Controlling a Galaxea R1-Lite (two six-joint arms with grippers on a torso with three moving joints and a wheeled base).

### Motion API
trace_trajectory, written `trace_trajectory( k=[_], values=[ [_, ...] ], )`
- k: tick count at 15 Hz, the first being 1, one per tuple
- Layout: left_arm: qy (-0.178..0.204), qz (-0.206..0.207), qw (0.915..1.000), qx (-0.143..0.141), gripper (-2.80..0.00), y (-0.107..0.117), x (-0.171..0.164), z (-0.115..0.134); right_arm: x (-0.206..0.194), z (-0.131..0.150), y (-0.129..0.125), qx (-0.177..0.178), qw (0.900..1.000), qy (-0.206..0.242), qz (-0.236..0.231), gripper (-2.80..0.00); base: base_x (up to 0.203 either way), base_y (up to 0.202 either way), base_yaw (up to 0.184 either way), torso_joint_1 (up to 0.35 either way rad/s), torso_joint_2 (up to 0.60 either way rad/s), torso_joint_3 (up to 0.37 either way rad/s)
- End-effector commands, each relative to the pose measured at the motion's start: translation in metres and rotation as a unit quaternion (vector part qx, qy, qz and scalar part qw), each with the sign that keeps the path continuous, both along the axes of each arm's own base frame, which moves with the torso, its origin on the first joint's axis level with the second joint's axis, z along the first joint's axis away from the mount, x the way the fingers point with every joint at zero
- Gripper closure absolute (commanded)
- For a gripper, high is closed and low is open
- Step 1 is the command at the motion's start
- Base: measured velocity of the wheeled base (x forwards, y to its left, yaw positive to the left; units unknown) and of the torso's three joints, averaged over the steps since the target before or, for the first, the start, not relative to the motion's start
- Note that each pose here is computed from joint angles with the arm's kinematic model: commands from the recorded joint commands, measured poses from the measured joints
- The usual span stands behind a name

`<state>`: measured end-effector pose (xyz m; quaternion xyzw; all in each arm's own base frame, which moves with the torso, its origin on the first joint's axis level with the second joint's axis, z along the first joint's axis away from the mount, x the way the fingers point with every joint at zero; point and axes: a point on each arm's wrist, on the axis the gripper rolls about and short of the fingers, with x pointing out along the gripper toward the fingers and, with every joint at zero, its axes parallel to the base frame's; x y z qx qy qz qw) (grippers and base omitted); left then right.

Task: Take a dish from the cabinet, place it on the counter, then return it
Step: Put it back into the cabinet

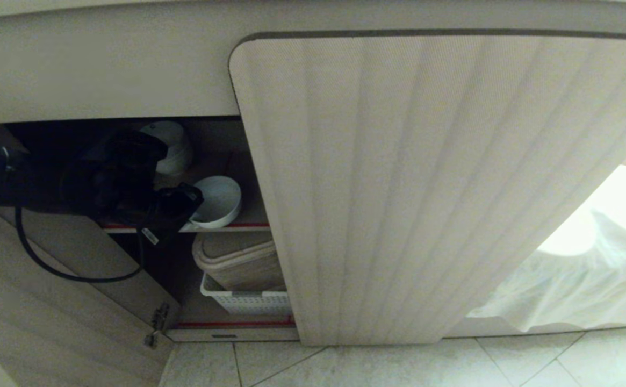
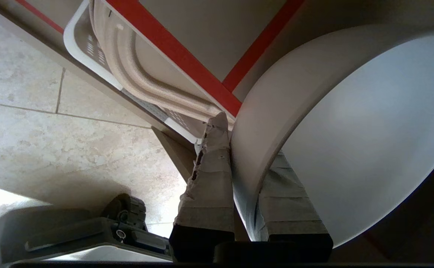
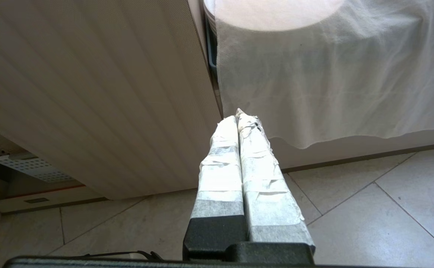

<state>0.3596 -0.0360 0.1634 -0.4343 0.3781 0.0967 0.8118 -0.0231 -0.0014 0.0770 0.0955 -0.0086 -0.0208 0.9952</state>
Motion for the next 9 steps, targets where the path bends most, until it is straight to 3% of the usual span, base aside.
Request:
trace_trajectory(
  k=[1, 9],
  values=[
    [0.004, 0.002, 1.0000, -0.001, 0.00, 0.000, 0.002, -0.003, 0.000, 0.000, 0.000, 0.000, 1.000, 0.000, 0.001, 0.00, 0.000, 0.000, 0.000, 0.000, 0.00, 0.000],
    [-0.004, 0.026, 0.9996, 0.002, 0.00, -0.001, 0.016, -0.003, 0.000, 0.000, 0.000, 0.000, 1.000, 0.000, 0.000, 0.00, 0.000, 0.000, 0.000, 0.000, 0.00, 0.000]
  ],
)
